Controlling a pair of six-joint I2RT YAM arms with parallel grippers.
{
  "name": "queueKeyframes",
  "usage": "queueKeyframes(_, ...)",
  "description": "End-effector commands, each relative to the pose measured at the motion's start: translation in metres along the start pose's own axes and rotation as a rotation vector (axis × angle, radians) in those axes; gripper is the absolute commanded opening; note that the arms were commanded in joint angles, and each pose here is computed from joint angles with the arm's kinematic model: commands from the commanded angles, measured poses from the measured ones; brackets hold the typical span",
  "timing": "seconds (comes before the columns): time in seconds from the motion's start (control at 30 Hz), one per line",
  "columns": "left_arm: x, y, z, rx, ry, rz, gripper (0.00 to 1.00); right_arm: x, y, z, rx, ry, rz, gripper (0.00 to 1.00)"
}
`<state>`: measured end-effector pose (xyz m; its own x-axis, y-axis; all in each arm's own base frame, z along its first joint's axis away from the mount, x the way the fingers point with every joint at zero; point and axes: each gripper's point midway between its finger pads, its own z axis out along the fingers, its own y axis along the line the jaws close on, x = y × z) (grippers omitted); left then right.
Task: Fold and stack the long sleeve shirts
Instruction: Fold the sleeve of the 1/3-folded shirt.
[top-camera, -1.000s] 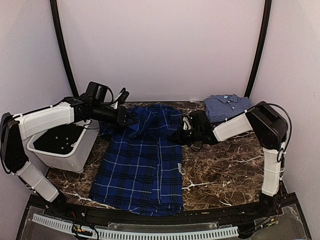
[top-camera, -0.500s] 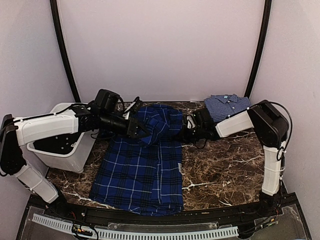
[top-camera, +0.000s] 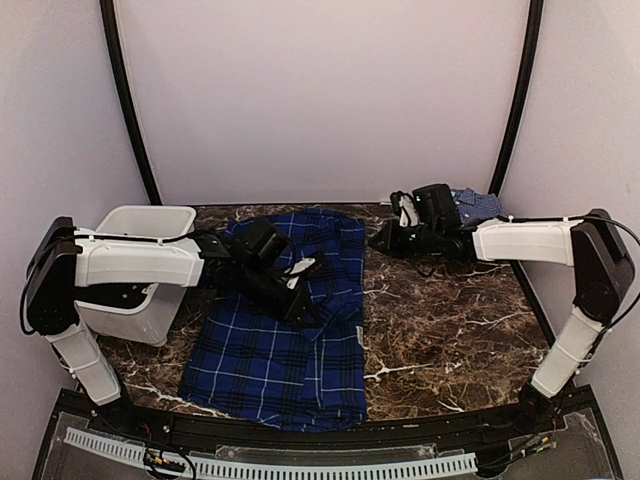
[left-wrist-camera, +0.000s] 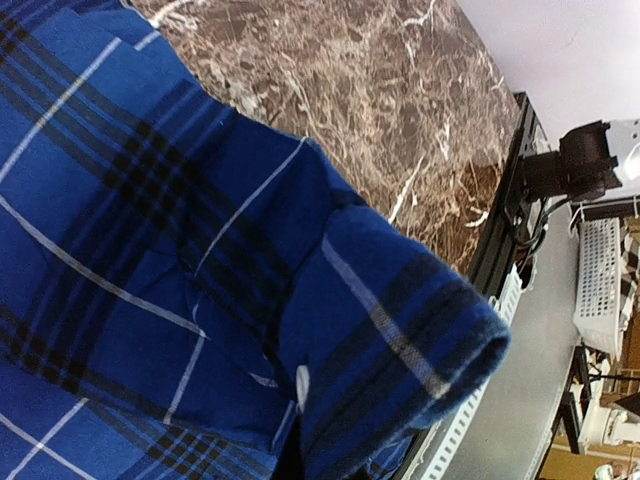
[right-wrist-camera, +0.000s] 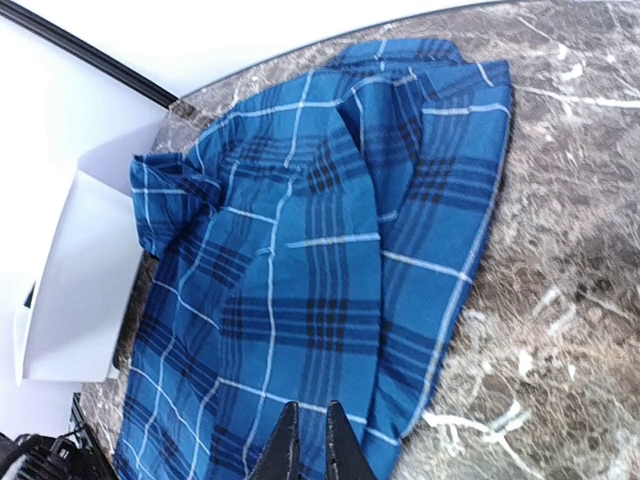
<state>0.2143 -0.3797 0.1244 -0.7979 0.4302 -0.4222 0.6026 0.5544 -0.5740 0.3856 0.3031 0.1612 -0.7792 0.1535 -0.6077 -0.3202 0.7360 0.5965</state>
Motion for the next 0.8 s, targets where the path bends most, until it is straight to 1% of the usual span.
queueKeyframes(0.0,0.024,-0.016,0.013,-0.013,0.104,0.076,0.02,0.008,-0.009,-0.014,0.042,0.004,-0.017,0.09)
queueKeyframes(0.1,0.039,-0.016,0.022,-0.025,0.171,0.098,0.02,0.009,-0.007,-0.019,0.04,-0.002,-0.024,0.09)
queueKeyframes(0.13,0.044,-0.018,0.025,-0.025,0.194,0.104,0.02,0.013,-0.01,-0.02,0.052,0.014,-0.021,0.09)
queueKeyframes(0.27,0.056,-0.021,0.034,-0.029,0.251,0.126,0.03,0.018,-0.011,-0.022,0.067,0.024,-0.029,0.09)
queueKeyframes(0.43,0.064,-0.023,0.041,-0.032,0.293,0.14,0.04,0.023,-0.012,-0.023,0.078,0.03,-0.041,0.09)
queueKeyframes(0.5,0.066,-0.023,0.042,-0.034,0.303,0.142,0.07,0.024,-0.013,-0.023,0.081,0.034,-0.042,0.09)
queueKeyframes(0.53,0.066,-0.023,0.042,-0.033,0.306,0.144,0.12,0.026,-0.013,-0.023,0.081,0.038,-0.045,0.09)
queueKeyframes(0.57,0.066,-0.024,0.042,-0.031,0.306,0.147,0.15,0.027,-0.012,-0.023,0.082,0.039,-0.047,0.09)
queueKeyframes(0.6,0.066,-0.025,0.041,-0.03,0.305,0.149,0.23,0.028,-0.012,-0.023,0.081,0.041,-0.049,0.09)
queueKeyframes(0.7,0.065,-0.03,0.038,-0.016,0.299,0.155,0.4,0.031,-0.011,-0.023,0.082,0.051,-0.056,0.1)
queueKeyframes(0.77,0.062,-0.035,0.034,0.001,0.283,0.163,0.46,0.033,-0.009,-0.023,0.074,0.059,-0.059,0.1)
